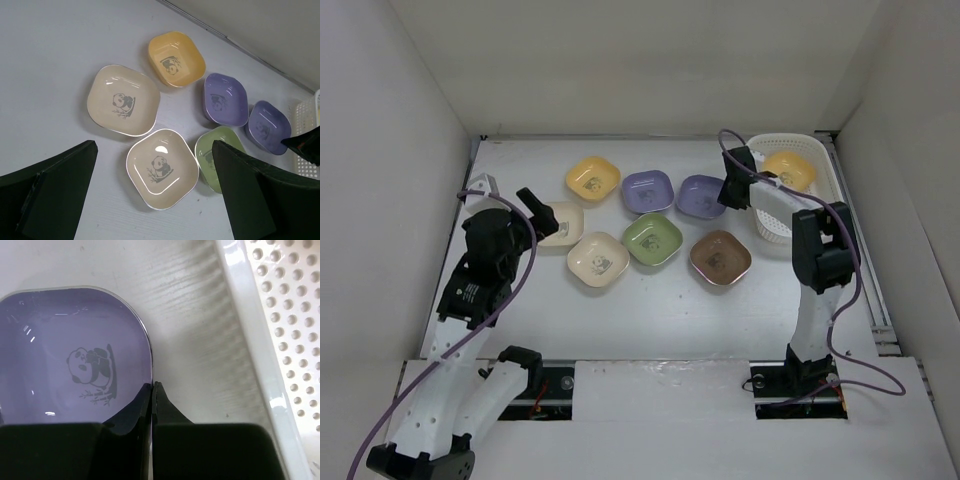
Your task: Place the plates into the plastic bin on the countertop
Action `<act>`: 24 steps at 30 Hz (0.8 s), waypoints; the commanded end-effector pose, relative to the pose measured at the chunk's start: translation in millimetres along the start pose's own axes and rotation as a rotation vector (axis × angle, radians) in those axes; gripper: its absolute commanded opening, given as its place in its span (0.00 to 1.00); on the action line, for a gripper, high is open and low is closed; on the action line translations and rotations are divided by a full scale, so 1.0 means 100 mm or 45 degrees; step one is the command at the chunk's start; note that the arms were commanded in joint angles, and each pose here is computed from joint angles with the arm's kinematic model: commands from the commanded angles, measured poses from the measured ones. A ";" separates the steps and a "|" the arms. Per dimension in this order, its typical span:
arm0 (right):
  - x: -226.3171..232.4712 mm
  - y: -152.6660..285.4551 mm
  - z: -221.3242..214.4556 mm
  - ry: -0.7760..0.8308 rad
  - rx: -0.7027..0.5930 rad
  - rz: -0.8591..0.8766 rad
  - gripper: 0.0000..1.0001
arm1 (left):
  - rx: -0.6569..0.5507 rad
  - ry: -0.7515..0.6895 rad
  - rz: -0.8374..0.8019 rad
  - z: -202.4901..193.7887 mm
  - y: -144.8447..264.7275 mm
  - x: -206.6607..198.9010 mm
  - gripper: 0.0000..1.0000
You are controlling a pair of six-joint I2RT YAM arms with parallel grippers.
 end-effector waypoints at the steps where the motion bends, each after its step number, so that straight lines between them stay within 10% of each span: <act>1: -0.01 0.10 0.16 -0.043 -0.051 -0.057 0.00 | -0.050 -0.002 -0.021 0.06 0.02 -0.01 1.00; 16: 0.04 1.07 1.27 -0.153 -0.300 0.270 0.00 | -0.055 0.001 -0.036 0.06 0.05 -0.02 1.00; 24: -0.96 0.92 1.73 -0.445 -0.369 0.162 0.00 | -0.060 0.005 -0.051 0.08 0.05 -0.04 1.00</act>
Point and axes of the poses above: each gripper's point midway between its finger pads, its own y axis back along the fingers, its own x axis along the line the jaws close on, z = x × y, the point moved 7 cm from there along y, back along the fingers, and after that the axes turned 6 degrees about -y, right-handed, at the moved point
